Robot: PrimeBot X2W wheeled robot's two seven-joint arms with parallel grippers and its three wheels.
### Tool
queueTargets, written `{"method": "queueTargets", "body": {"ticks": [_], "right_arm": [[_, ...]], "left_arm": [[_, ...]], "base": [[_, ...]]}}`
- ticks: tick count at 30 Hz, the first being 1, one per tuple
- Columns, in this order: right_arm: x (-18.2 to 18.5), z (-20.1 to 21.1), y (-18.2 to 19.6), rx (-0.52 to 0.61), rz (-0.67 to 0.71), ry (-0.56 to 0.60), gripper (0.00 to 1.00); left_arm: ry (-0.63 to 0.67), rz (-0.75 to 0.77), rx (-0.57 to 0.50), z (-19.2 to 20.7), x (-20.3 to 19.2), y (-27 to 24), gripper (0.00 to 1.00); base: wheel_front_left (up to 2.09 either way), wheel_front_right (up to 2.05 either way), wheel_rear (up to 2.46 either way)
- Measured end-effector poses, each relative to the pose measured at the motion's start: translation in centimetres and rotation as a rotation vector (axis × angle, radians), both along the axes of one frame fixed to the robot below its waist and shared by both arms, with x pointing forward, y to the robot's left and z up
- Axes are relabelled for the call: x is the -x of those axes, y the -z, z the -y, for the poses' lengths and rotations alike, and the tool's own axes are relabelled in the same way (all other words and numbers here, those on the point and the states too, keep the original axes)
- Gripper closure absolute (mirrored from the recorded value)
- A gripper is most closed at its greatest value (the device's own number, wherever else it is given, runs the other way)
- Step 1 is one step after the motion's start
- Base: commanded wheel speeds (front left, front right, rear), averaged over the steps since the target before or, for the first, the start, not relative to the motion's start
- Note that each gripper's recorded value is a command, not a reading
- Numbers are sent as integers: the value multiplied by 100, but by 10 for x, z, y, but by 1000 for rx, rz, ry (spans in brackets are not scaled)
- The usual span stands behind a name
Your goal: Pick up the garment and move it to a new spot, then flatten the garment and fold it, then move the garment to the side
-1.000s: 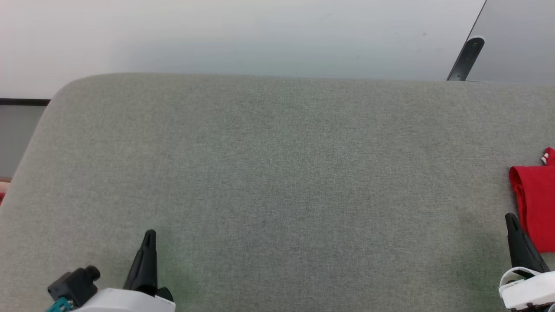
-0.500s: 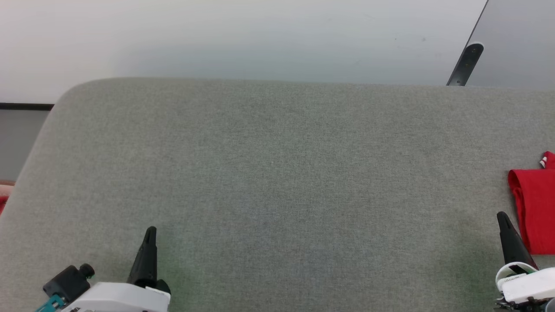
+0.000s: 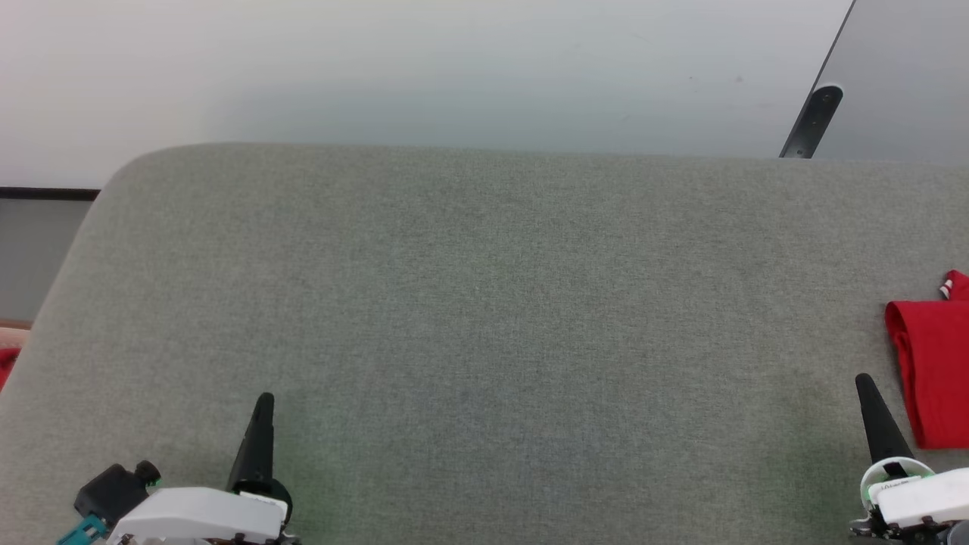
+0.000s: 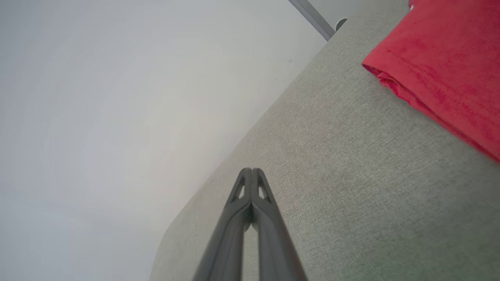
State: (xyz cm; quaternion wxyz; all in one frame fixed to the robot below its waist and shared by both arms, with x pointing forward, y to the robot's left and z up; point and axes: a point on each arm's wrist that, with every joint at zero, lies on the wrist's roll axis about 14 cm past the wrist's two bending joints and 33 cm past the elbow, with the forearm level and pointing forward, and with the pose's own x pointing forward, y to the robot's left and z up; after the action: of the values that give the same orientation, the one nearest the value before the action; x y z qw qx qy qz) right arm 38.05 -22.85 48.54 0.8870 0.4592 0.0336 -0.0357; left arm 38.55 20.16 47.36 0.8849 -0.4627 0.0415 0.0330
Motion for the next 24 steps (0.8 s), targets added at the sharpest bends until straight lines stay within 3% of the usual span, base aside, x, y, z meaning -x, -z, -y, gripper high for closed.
{"method": "queueTargets", "body": {"ticks": [24], "right_arm": [[-5,-10,-7,-250,38,8,100]], "left_arm": [[-14,18,244,1,-2,-7,100]], "base": [[0,0,0]]}}
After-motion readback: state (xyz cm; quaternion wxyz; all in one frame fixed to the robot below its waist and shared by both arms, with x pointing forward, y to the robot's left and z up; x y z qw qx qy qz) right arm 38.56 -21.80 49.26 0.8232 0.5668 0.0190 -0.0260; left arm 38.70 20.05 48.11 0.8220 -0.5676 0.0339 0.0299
